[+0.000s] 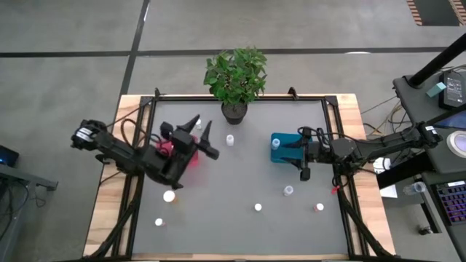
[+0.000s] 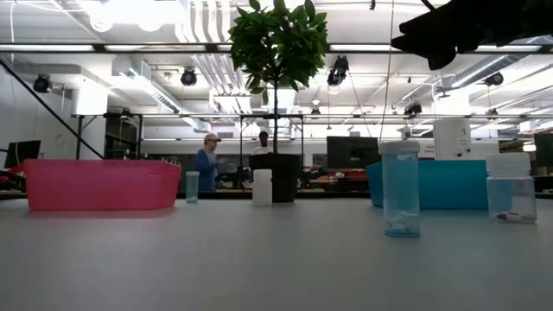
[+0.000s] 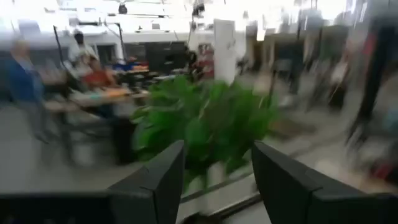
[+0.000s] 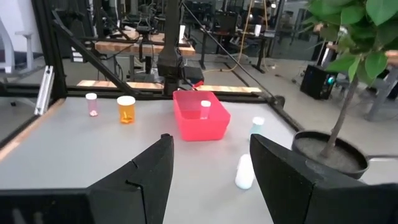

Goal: Pick and place medicine bottles into bin by pill shape (circle, oval)
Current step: Put the bottom blue tablet bottle into the red bin

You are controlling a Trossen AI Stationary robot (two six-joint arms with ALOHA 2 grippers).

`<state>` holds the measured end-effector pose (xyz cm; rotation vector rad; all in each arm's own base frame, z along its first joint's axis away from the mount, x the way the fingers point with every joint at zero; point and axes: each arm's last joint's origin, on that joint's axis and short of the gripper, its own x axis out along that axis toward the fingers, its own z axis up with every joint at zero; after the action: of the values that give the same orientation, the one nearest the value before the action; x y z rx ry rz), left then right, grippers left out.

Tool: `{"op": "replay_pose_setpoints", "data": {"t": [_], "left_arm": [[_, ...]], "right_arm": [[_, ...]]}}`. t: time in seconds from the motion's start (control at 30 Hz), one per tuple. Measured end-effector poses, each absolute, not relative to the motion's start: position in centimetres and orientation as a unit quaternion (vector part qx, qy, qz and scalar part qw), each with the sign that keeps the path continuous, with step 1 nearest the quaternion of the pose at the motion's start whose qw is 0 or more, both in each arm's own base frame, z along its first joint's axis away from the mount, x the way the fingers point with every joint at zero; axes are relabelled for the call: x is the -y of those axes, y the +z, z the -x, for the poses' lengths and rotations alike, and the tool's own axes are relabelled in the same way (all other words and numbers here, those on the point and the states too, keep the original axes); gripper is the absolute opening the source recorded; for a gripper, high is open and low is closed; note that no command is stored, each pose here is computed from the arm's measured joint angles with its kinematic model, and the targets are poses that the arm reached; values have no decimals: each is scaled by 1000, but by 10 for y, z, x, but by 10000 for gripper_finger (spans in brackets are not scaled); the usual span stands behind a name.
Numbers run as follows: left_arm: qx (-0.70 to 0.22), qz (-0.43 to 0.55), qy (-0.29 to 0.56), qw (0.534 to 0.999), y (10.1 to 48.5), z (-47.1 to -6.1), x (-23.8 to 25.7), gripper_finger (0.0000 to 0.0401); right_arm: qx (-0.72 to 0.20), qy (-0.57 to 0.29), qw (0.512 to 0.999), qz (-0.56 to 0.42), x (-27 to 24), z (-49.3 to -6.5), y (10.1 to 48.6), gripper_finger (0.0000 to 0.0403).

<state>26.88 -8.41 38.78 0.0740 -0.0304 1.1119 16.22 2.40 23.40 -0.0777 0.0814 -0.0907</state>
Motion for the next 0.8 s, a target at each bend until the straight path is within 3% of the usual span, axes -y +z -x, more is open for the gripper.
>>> {"op": "replay_pose_setpoints", "data": {"t": [0.2, 0.47, 0.53, 0.7, 0.8], "left_arm": [[-62, -124, 505, 852, 367, -248, 98, 168], [-23, -196, 398, 896, 317, -208, 108, 168], [26, -223, 330, 917, 304, -202, 109, 168], [163, -252, 66, 952, 272, -194, 108, 168], [179, -230, -11, 956, 263, -190, 102, 168]], "right_arm": [[-59, -28, 997, -43, -26, -167, 228, 201], [-87, 13, 991, -105, -39, -185, 233, 201], [-91, 21, 989, -113, -45, -192, 243, 201], [-153, 25, 983, -102, -57, -214, 263, 201], [-194, 21, 976, -99, -63, -229, 273, 201]]}}
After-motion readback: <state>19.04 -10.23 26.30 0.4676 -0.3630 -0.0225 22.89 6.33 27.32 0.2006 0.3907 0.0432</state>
